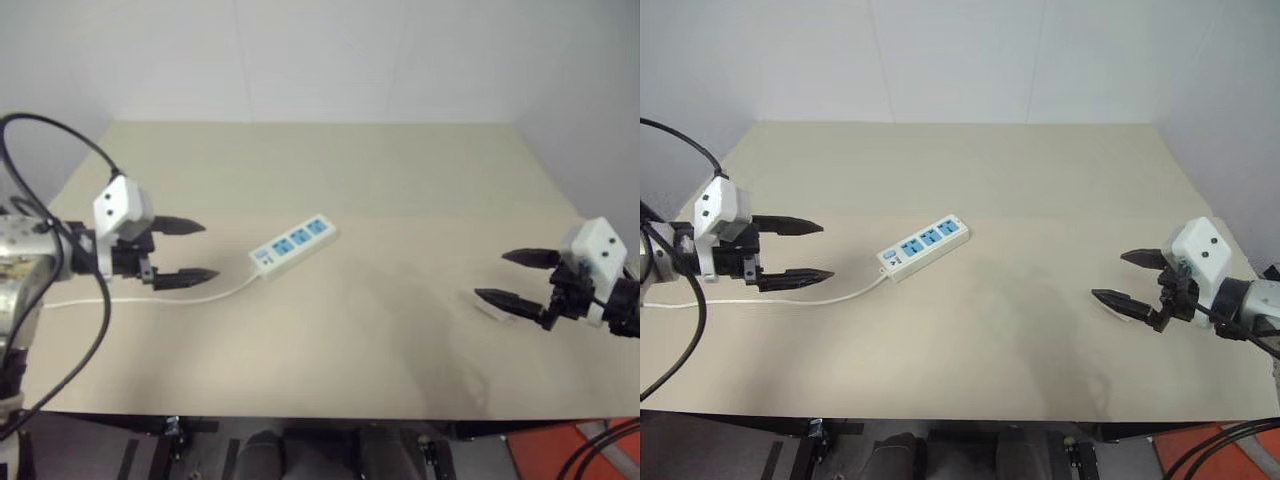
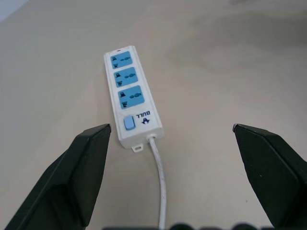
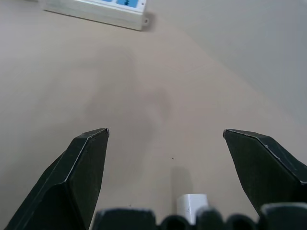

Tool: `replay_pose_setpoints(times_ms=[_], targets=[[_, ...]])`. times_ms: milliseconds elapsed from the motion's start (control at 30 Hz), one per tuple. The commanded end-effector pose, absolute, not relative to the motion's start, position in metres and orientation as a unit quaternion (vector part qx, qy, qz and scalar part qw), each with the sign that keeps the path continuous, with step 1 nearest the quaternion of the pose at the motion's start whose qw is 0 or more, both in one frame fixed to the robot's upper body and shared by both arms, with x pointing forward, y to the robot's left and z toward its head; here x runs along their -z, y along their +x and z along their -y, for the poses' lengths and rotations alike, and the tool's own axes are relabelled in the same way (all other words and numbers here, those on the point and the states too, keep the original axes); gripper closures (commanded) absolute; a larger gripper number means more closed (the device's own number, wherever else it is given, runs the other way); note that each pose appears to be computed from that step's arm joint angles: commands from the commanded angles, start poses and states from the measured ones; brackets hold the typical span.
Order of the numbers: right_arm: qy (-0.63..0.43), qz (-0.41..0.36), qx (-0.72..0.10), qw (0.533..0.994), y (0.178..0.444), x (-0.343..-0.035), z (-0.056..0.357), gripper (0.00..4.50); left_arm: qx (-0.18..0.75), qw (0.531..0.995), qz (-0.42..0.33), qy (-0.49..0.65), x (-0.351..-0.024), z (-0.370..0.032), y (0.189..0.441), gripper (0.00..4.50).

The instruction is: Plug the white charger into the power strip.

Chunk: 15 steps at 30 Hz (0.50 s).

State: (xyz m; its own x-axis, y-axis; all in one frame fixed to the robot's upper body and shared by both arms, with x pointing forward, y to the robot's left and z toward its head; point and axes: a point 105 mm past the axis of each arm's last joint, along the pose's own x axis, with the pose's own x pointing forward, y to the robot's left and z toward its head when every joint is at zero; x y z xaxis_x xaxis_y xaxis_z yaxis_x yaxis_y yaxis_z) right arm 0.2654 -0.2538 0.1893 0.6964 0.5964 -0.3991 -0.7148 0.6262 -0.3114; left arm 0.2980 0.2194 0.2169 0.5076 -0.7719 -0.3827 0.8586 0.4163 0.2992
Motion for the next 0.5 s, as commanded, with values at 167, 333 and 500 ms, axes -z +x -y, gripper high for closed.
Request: replay_pose_setpoints(times_ms=[167,333,500], targets=[[-0.224,-0.116,-0.386,0.887,0.258,-0.205,0.252,0.00,0.470,0.846,-0.087,0.234,-0.216,-0.221,0.306,0.05],[-0.209,-0.099,-0.378,0.896,0.263,-0.208,0.249,0.00,0.435,0.869,-0.090,0.218,-0.202,-0.223,0.325,0.05],[-0.200,-0.081,-0.379,0.900,0.268,-0.214,0.242,0.00,0.414,0.887,-0.066,0.191,-0.184,-0.209,0.355,0.05]])
